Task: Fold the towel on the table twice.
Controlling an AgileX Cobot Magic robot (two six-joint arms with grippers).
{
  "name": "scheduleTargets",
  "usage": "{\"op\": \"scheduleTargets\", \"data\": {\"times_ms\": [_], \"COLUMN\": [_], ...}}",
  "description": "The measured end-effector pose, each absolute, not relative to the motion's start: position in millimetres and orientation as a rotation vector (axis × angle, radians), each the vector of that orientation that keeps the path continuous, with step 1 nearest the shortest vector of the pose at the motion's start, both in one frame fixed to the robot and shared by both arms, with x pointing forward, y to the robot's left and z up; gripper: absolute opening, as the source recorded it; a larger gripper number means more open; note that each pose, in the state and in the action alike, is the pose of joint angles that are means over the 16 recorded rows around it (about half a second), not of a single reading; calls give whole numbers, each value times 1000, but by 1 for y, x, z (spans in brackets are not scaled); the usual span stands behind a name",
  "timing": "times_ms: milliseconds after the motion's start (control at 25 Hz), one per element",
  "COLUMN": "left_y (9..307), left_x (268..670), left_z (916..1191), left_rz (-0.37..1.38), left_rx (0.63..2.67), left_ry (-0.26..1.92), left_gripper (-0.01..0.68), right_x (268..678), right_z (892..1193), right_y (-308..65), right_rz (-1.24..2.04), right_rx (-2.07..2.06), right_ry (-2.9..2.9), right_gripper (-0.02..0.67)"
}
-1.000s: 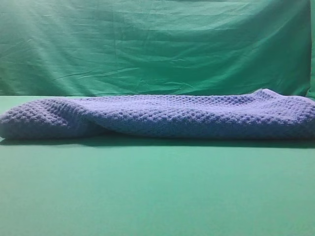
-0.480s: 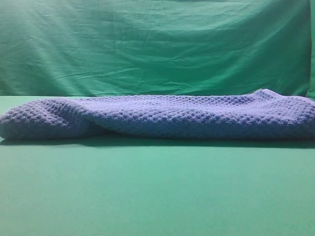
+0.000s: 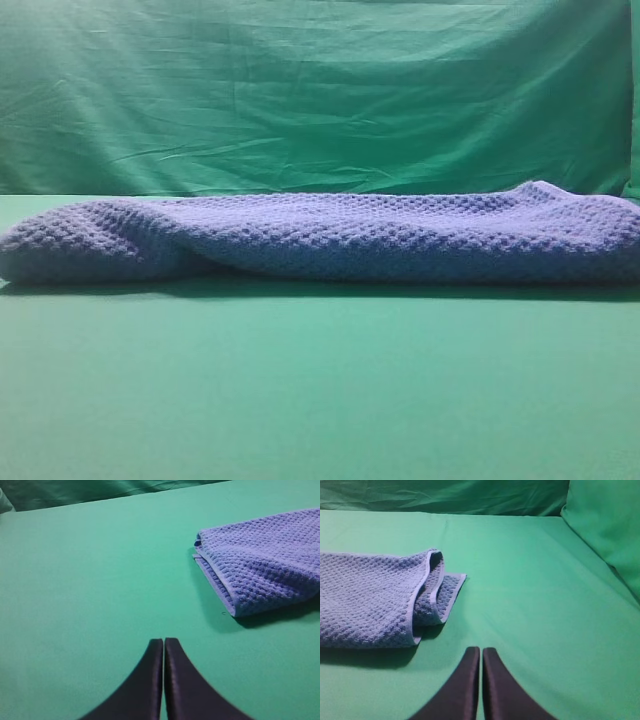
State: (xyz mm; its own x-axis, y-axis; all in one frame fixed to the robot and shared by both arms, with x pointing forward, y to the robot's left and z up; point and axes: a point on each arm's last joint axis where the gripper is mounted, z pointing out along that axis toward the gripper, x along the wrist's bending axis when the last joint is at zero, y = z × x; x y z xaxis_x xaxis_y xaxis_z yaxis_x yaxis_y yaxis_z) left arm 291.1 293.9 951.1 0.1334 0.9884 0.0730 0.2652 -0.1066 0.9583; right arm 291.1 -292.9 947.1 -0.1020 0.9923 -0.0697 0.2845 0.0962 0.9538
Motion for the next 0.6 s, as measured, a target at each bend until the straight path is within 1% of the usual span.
{"op": "scheduleTargets", "data": {"times_ms": [600], "left_y": [294], "left_x": [291], "left_z": [951], "left_rz": [1040], "left_rx": [1534], "left_ry": [1268], "left_gripper": [0], "right_x": [291], "right_z": [947], "right_y": [-293], "right_rz": [1059], "right_rx": [1312], "right_ry": [1531], "right_gripper": [0]}}
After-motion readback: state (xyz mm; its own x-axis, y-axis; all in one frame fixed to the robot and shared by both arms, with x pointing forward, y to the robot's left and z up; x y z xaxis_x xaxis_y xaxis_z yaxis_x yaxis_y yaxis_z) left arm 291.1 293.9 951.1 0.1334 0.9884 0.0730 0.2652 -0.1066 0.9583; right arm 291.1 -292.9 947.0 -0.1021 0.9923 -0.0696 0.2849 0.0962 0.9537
